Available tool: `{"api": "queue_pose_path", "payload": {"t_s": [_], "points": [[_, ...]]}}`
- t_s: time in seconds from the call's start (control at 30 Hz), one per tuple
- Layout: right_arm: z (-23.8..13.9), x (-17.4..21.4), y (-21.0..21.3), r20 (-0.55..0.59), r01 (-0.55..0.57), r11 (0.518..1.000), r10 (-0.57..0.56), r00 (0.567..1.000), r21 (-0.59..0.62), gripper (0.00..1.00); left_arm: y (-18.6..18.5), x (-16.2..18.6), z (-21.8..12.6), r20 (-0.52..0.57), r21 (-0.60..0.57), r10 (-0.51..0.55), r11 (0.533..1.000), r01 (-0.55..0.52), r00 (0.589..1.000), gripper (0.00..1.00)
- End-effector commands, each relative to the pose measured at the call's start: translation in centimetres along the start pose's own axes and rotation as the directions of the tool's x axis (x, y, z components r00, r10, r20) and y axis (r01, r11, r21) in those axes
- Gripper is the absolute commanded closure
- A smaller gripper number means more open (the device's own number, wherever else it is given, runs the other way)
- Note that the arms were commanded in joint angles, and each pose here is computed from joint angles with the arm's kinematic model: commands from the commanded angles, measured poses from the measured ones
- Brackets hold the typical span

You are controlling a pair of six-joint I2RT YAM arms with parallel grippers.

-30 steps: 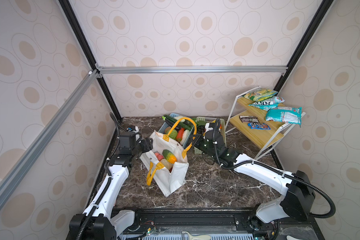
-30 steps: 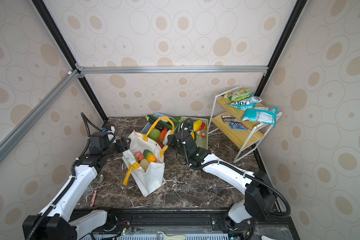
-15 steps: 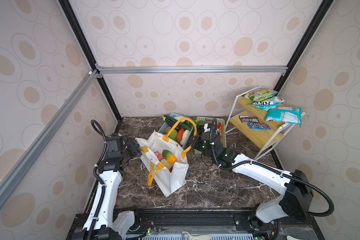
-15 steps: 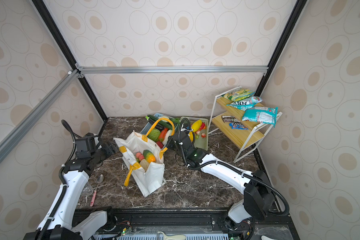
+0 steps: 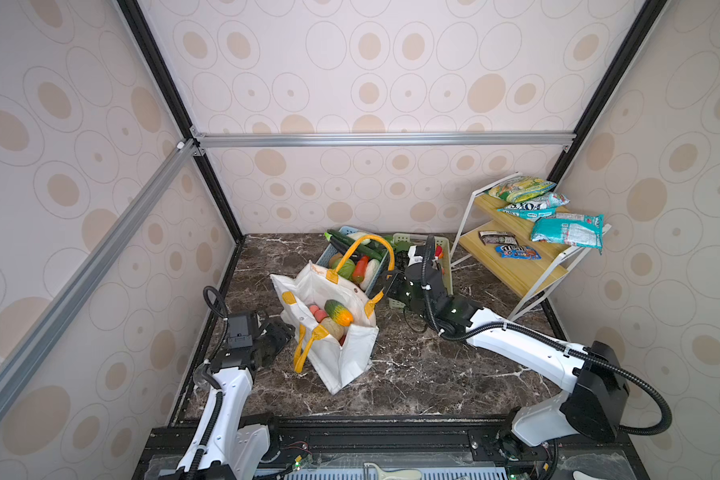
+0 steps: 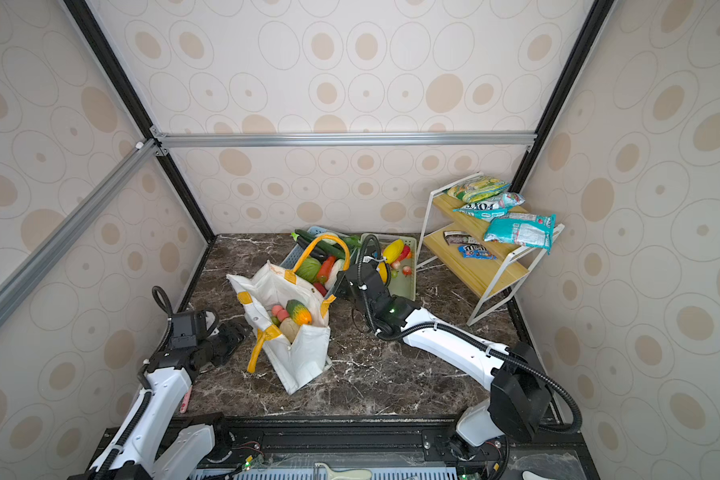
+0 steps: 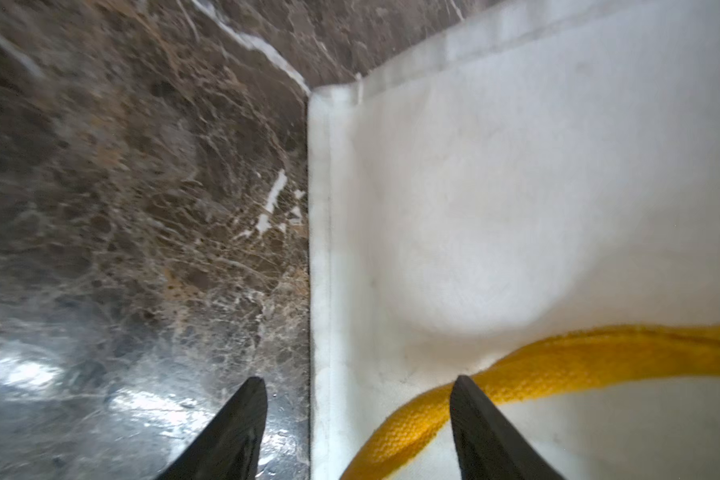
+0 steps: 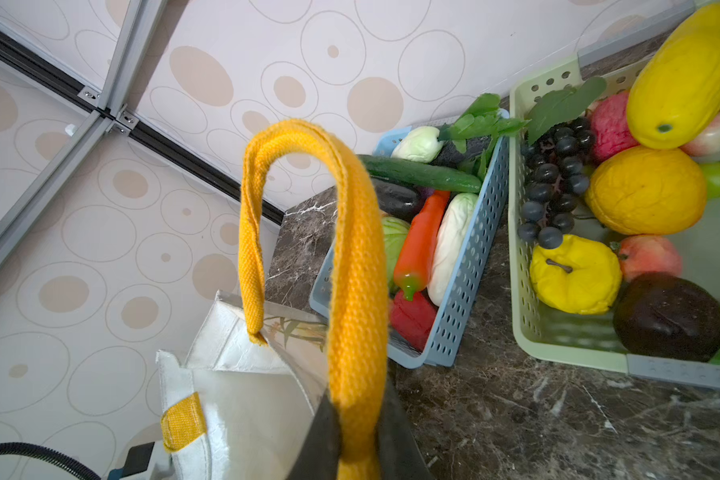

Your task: Place the food into the grocery bag and tie it

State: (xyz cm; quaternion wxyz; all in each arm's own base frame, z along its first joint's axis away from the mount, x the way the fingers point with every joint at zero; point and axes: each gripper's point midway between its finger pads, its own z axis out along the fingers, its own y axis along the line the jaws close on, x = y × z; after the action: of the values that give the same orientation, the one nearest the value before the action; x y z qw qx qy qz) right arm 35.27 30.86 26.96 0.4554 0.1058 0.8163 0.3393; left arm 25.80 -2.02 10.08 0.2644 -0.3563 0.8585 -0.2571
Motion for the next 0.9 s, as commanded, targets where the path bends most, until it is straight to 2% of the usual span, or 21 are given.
{"api": "queue_pose_path", "payload": {"t_s": [0.0,0.3,0.53,0.63,0.87], "points": [[-0.9,-1.5,1.5,0.042,-0.006,0.999,0.007,0.999,-0.037,0.85,-1.8,1.2,0.5,-0.072,0.125,-0.011,0.992,0.019,0.997,0.32],[-0.2,-1.0,2.0,0.028,0.001,0.999,0.0,1.0,-0.046,0.85,-2.5,2.7,0.7,-0.111,0.155,0.06,0.987,-0.043,0.992,0.36],[0.1,-0.7,2.4,0.022,0.002,0.999,-0.001,1.0,-0.054,0.85,-1.3,3.8,1.6,-0.124,0.102,0.068,0.993,-0.055,0.99,0.38],[0.1,-0.7,2.6,0.021,0.009,0.998,-0.008,1.0,-0.056,0.85,-1.0,3.7,1.6,-0.117,0.089,0.067,0.994,-0.057,0.991,0.47],[0.2,-0.7,2.6,0.023,0.02,0.998,-0.019,1.0,-0.052,0.85,-1.0,3.5,1.6,-0.097,0.091,0.053,0.995,-0.044,0.994,0.8]]}}
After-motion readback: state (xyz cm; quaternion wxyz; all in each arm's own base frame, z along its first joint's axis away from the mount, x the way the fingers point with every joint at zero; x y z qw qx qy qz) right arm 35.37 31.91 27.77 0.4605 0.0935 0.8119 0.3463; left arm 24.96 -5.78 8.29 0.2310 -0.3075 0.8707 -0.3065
